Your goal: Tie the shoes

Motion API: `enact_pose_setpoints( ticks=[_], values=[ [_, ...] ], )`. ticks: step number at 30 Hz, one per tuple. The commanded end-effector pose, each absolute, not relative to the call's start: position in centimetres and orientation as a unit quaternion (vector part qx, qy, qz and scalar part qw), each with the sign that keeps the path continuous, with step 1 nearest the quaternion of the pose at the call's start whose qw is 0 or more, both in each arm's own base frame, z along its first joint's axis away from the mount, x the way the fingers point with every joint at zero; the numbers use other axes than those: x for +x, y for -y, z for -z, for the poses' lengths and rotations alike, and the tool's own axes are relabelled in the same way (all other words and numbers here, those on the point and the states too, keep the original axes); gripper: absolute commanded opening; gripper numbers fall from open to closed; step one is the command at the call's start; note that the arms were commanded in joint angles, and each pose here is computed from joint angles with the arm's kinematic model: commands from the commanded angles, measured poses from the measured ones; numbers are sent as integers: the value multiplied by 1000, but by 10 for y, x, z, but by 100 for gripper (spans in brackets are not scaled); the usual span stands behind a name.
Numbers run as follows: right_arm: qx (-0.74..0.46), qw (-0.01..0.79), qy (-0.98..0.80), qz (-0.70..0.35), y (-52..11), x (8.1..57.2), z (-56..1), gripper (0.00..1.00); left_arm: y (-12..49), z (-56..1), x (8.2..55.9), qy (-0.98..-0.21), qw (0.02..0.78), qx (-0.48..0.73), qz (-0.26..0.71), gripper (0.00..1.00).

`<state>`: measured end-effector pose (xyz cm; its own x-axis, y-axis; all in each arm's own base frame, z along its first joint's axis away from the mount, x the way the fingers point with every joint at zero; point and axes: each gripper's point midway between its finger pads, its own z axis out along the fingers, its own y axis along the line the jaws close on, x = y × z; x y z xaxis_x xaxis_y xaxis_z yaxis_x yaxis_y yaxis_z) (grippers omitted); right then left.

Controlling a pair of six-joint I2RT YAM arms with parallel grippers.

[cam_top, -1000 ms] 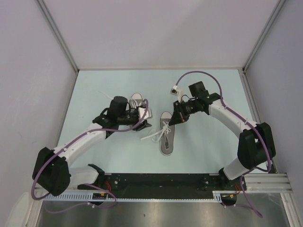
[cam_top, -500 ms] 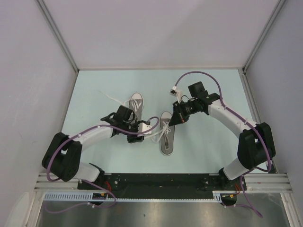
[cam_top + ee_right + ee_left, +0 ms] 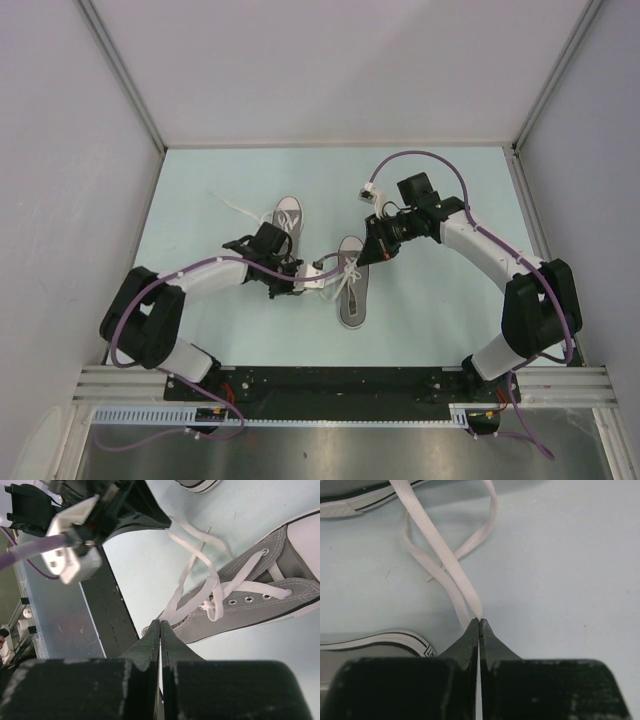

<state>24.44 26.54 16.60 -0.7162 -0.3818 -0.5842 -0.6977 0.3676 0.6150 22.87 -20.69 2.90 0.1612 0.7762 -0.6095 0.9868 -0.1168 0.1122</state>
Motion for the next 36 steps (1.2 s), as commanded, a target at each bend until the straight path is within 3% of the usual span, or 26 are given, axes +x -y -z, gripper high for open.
enact_pose_setpoints(
  ticks=[1, 9, 17, 25, 33, 36],
  values=[
    [-339, 196, -806, -444, -264, 249, -171, 0, 218, -84, 227, -570, 301, 734, 214, 0],
    [-338, 214, -800, -448, -272, 256, -177, 0, 248, -142, 180, -504, 312, 760, 267, 0],
    [-340, 220, -796, -451, -274, 257, -180, 0, 332, -195, 153, -465, 341, 734, 359, 0],
    [-341, 225, -791, -456, -275, 258, -183, 0, 410, -218, 161, -499, 337, 642, 475, 0],
    [-342, 221, -789, -460, -276, 257, -183, 0, 424, -228, 181, -515, 426, 551, 499, 2],
    [-341, 218, -790, -461, -276, 257, -181, 0, 419, -223, 192, -557, 434, 499, 502, 9]
  ],
)
